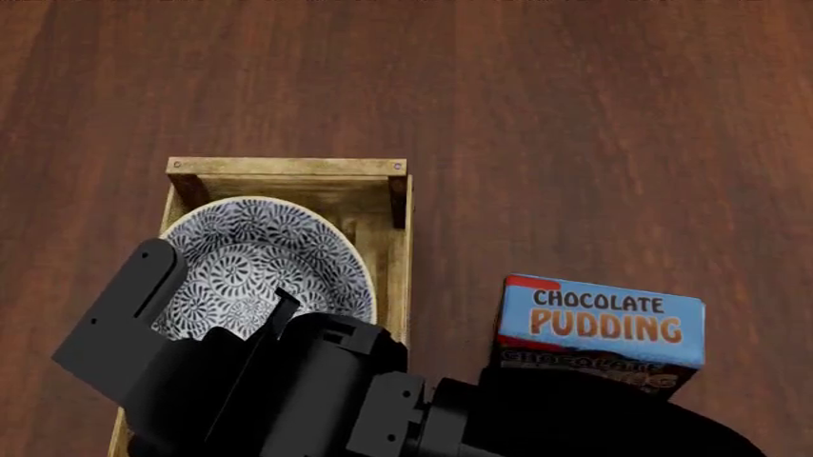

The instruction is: Stack the left bowl on the right bowl and place them in the tray.

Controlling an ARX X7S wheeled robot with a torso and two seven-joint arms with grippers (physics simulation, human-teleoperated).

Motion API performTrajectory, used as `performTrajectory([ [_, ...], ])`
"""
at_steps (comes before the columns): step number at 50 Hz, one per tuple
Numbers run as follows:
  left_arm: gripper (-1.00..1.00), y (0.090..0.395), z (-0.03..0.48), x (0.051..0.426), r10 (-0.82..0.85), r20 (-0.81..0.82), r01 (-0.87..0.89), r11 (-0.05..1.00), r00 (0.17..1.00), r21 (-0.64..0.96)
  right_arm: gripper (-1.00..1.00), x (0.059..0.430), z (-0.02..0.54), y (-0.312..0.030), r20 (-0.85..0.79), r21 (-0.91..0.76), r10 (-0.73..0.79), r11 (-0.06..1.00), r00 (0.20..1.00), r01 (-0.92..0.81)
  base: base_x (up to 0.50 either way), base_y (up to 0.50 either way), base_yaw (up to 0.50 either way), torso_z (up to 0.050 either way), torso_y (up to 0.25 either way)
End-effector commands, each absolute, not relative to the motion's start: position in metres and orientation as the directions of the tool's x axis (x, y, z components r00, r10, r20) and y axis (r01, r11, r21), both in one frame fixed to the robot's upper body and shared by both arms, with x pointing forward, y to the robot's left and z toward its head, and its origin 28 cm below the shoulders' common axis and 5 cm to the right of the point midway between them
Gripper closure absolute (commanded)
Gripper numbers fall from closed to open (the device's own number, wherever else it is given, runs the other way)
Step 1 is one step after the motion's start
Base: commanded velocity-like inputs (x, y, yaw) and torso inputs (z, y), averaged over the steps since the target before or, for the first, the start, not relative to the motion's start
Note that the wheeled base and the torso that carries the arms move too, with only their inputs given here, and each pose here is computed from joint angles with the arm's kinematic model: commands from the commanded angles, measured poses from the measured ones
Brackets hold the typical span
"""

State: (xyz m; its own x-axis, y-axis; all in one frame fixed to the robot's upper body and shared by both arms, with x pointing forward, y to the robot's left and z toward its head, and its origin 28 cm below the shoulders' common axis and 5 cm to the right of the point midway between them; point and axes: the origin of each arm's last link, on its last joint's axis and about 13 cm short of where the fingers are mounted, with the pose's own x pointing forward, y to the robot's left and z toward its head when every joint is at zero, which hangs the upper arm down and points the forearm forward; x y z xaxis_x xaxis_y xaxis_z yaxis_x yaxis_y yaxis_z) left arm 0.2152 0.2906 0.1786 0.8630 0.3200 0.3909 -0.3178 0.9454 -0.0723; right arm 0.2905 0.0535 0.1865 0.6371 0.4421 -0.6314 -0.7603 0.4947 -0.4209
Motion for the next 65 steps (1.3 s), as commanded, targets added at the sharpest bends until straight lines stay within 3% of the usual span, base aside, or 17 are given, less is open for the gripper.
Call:
performTrajectory([
  [1, -1.0, 0.291, 0.178, 0.215, 0.32, 0.391, -0.317, 0.946, 0.863, -0.072, 1.0, 0.292, 0.183, 0.052, -0.627, -0.431, 0.438, 0.495, 0.645, -0.755, 0.0, 0.0, 0.0, 0.0, 0.0],
  [19, -1.0, 0.291, 0.178, 0.216, 0.319, 0.39, -0.317, 0.946, 0.864, -0.071, 1.0, 0.293, 0.177, 0.051, -0.65, -0.41, 0.416, 0.512, 0.635, -0.755, 0.0, 0.0, 0.0, 0.0, 0.0],
  [20, -1.0, 0.291, 0.178, 0.216, 0.319, 0.39, -0.317, 0.946, 0.864, -0.07, -1.0, 0.292, 0.177, 0.051, -0.648, -0.42, 0.412, 0.508, 0.64, -0.752, 0.0, 0.0, 0.0, 0.0, 0.0],
  [50, -1.0, 0.289, 0.179, 0.214, 0.315, 0.392, -0.313, 0.947, 0.864, -0.069, -1.0, 0.247, 0.187, 0.055, -0.615, -0.476, 0.443, 0.45, 0.652, -0.756, 0.0, 0.0, 0.0, 0.0, 0.0],
  [65, -1.0, 0.29, 0.179, 0.214, 0.318, 0.392, -0.315, 0.946, 0.863, -0.073, -1.0, 0.24, 0.2, 0.05, -0.577, -0.509, 0.432, 0.473, 0.693, -0.719, 0.0, 0.0, 0.0, 0.0, 0.0],
])
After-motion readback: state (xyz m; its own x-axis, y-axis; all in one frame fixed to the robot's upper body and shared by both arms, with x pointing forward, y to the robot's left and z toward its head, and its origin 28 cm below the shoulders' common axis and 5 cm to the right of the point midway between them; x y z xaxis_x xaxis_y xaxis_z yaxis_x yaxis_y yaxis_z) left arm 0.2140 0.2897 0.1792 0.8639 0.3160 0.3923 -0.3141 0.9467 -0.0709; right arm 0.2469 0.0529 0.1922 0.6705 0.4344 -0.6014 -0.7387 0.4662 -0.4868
